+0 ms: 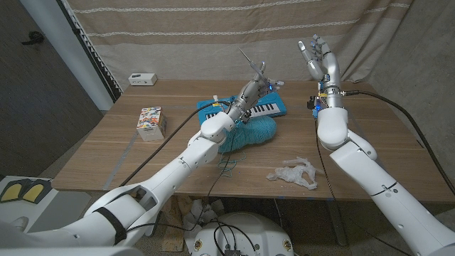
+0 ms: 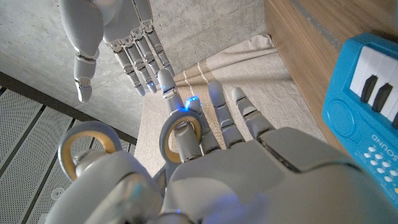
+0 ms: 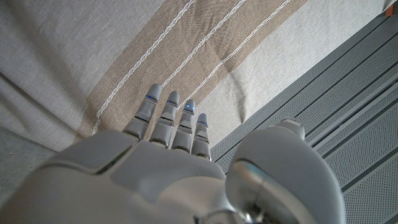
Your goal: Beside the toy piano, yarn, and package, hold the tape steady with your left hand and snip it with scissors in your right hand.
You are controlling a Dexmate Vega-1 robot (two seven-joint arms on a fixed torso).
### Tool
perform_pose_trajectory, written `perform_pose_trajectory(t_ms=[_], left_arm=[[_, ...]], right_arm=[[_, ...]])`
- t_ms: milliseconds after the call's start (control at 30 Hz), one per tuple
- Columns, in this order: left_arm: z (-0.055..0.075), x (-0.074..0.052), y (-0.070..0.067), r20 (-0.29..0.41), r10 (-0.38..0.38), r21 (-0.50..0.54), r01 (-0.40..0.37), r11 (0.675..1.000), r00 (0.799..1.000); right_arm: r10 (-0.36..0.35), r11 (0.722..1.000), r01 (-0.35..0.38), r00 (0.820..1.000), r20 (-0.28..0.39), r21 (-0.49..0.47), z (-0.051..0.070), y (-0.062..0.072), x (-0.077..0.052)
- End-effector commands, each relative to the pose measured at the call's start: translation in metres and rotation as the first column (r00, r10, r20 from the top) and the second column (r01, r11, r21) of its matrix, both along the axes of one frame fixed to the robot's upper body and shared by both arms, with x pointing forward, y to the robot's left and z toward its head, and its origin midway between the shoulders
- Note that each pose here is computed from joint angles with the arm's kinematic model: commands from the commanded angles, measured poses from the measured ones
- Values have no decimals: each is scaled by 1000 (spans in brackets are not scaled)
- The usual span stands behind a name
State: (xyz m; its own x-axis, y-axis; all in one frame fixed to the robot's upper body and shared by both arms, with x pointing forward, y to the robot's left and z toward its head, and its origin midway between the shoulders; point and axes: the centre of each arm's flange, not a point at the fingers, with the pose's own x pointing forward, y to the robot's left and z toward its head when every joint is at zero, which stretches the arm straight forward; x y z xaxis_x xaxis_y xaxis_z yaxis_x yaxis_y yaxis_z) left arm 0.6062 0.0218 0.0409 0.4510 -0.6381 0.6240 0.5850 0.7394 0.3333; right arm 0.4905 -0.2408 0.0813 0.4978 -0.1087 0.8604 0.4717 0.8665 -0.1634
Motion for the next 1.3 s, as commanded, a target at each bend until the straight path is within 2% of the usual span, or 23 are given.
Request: perform_pose_trajectory(t_ms=[33,333,567,733,867,1300], left_arm=[[-2,0,-3,3,24,-36,-24,999,1000],[-3,-3,1,4,25,-59,-24,998,1000],[-6,-12,10,2,72,-89,-72,993,997],[-12,-14,14,0,99,-45,-99,994,995],[-10,-14,16,7,101,-21,-101,995,995],[2,-22,25,37,105,-37,-104,994,994]], right_arm=[[-7,1000,7,1000,1,5,1,-1,-1],[-14,1000,14,1000,-6,7,1,-1,1],[-40,999,40,999,0,19,3,-7,0],[-60,998,60,998,10,30,5,-12,-3],[-65,997,65,998,17,30,6,-13,-5],[-61,998,61,998,20,20,8,-14,-8]])
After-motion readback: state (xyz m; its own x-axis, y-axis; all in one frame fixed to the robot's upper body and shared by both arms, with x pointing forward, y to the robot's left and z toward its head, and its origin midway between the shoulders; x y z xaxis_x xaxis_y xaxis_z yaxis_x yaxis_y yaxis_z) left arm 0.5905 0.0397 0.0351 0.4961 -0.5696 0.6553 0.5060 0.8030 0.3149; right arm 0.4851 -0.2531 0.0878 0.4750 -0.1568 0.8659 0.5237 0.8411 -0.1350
